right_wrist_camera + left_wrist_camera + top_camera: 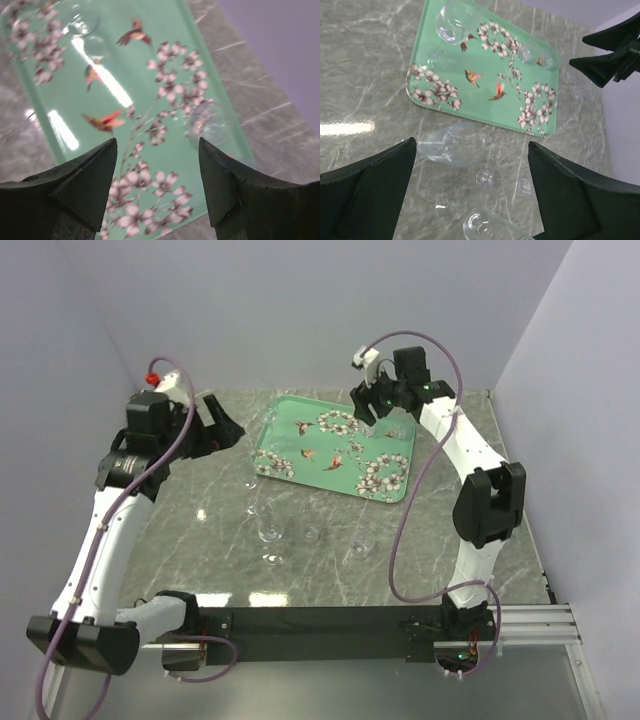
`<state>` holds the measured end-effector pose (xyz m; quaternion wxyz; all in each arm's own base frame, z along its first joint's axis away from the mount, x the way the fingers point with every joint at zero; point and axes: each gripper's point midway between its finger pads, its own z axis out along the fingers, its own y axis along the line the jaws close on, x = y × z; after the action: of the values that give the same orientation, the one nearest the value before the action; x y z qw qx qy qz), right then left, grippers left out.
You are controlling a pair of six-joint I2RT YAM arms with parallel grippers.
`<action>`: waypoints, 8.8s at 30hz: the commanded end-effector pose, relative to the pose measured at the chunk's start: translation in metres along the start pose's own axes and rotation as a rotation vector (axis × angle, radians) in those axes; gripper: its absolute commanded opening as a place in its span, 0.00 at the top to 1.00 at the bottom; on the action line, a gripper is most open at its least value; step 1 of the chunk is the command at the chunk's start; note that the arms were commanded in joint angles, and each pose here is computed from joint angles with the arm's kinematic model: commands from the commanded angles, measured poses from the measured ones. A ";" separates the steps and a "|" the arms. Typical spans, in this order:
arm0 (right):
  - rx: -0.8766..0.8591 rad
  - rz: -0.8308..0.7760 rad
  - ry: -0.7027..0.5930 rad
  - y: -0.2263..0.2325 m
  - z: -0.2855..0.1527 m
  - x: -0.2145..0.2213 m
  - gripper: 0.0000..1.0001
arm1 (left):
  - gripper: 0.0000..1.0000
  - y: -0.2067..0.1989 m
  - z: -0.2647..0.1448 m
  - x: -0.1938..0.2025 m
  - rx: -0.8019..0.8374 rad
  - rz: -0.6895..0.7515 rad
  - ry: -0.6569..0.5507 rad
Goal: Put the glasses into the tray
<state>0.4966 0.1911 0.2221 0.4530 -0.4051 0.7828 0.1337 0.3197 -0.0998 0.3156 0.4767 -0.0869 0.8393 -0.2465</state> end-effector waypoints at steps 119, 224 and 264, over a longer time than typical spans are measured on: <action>-0.202 0.092 -0.080 0.067 -0.049 0.018 0.21 | 0.58 -0.008 0.166 -0.009 -0.319 0.283 0.283; -0.658 -0.428 -0.183 0.180 -0.120 0.065 0.12 | 0.01 -0.105 -0.103 0.060 0.654 0.565 -0.238; -0.624 -0.407 -0.170 0.193 -0.130 0.079 0.11 | 0.07 -0.055 -0.047 0.151 0.724 0.942 0.070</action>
<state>0.2513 0.1955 0.1852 0.3679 -0.6547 0.5813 0.3134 0.1907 -0.1907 0.2425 0.4966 0.4596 0.6733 -0.2980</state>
